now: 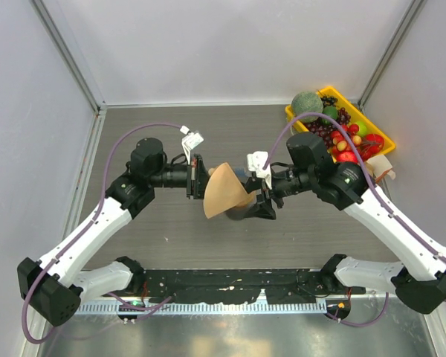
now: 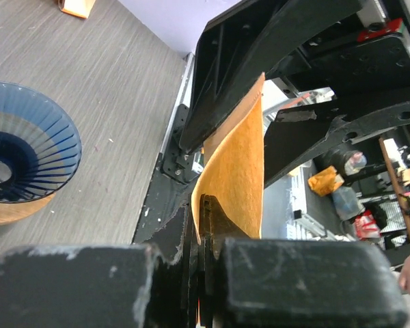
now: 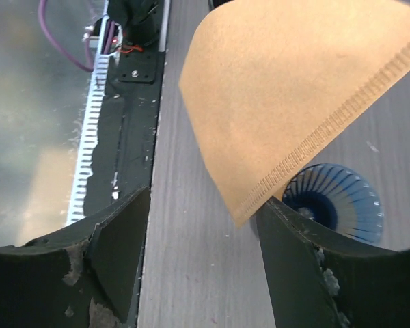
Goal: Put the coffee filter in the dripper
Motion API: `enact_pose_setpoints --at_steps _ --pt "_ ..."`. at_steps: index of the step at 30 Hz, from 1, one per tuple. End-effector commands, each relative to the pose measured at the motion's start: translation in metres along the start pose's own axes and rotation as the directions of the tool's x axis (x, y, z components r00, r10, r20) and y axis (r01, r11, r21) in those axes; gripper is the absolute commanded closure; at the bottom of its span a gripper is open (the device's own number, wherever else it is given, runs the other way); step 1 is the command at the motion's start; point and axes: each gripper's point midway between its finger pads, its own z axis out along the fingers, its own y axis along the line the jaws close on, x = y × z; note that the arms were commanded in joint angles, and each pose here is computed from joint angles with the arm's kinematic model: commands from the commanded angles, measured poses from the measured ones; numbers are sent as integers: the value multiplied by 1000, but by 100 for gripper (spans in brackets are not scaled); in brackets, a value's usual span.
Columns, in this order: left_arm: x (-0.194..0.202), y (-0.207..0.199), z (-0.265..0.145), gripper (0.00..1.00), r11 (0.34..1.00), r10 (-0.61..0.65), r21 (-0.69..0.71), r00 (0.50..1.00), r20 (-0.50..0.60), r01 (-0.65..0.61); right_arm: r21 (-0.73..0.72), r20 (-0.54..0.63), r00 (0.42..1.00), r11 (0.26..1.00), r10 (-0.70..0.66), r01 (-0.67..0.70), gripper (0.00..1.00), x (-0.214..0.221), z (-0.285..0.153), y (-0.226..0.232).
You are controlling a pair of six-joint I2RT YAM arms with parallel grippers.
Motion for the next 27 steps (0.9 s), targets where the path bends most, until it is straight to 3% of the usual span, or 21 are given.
enact_pose_setpoints --at_steps 1,5,9,10,12,13,15,18,21,27 --pt "-15 -14 -2 100 999 15 41 998 57 -17 93 63 995 993 -83 77 31 -21 -7 -11" --pt "-14 -16 -3 100 999 8 51 998 56 -11 47 55 998 998 -36 33 43 -19 -2 -7" --pt "-11 -17 -4 100 998 11 58 998 56 -15 12 81 996 1000 -21 20 66 -26 -2 -1" --pt "-10 -17 -4 100 998 23 60 998 52 -26 3 82 997 1000 -13 13 76 -26 -1 0" --pt "-6 -21 -7 100 993 79 82 996 44 -82 -14 85 996 1000 1 1 88 -27 -1 1" --pt "-6 -25 -9 95 988 125 91 991 44 -129 -28 87 996 1000 9 -7 95 -27 -2 3" --pt "-2 -24 -13 67 980 185 67 982 20 -186 -57 82 996 998 39 -35 95 -25 -2 7" --pt "0 -18 -18 45 969 246 15 969 -14 -246 -113 86 994 992 73 -63 95 -22 -1 15" --pt "-5 -20 -21 36 950 311 -1 950 -16 -311 -161 81 989 981 120 -106 95 -18 3 22" --pt "-8 -24 -25 37 909 416 5 908 -51 -416 -220 86 978 961 191 -168 95 -18 7 27"
